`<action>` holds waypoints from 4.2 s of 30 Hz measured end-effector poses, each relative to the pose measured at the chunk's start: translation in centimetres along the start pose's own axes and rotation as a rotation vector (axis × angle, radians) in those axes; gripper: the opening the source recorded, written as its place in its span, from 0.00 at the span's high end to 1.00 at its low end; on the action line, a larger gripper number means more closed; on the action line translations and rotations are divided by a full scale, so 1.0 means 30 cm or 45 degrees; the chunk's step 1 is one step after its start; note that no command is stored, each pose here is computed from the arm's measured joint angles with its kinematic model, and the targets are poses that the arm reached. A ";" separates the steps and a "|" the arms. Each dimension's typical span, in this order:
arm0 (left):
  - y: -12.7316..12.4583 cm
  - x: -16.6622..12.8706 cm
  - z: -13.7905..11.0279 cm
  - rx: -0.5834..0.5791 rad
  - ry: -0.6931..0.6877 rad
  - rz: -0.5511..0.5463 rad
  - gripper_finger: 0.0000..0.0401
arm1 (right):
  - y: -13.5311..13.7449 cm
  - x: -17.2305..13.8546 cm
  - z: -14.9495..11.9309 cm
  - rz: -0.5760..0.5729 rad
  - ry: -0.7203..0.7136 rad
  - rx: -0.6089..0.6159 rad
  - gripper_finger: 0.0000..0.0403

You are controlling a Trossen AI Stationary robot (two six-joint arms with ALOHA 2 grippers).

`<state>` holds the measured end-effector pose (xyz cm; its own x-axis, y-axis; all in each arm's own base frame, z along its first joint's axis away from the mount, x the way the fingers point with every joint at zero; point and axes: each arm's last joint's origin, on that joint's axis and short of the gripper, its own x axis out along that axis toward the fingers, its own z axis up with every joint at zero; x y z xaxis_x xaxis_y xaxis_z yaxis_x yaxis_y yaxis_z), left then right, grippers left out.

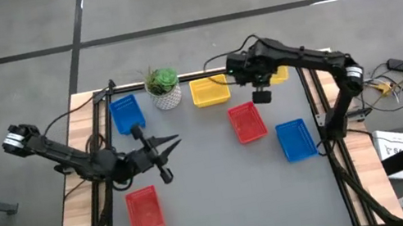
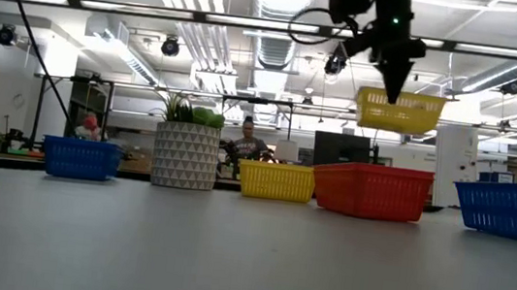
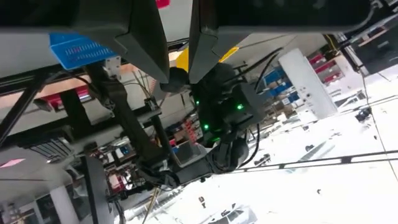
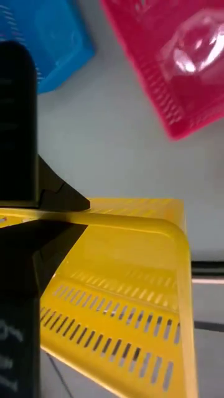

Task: Stack baskets by color
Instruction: Stack the right yellow bin on top of the left yellow bin, then stack the bottom red bin on top of the top red bin

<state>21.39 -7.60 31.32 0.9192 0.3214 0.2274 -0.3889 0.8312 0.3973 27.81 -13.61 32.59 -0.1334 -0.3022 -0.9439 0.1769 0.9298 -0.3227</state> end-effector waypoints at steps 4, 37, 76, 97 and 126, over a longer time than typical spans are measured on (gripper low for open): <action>0.003 -0.007 0.003 -0.075 -0.004 -0.003 0.89 | 0.030 -0.007 0.082 0.004 -0.026 -0.036 0.98; 0.072 -0.121 0.041 -0.031 0.112 -0.022 0.89 | 0.126 0.093 0.542 -0.041 -0.348 -0.192 0.98; 0.071 -0.123 0.032 0.030 0.153 -0.012 0.89 | 0.101 0.070 0.568 -0.036 -0.487 -0.083 0.74; 0.073 -0.123 0.029 0.036 0.178 0.018 0.89 | 0.006 0.289 0.706 0.140 -0.674 0.066 0.98; -0.008 -0.093 -0.016 -0.161 0.257 -0.010 0.89 | 0.542 0.011 0.486 0.259 -0.850 -0.271 0.98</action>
<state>18.95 -8.49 30.17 0.9207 0.3884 0.0373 -0.3827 0.8802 0.2807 44.86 -1.64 25.99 0.5170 -0.1193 -0.8476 -0.0676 0.9815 -0.1793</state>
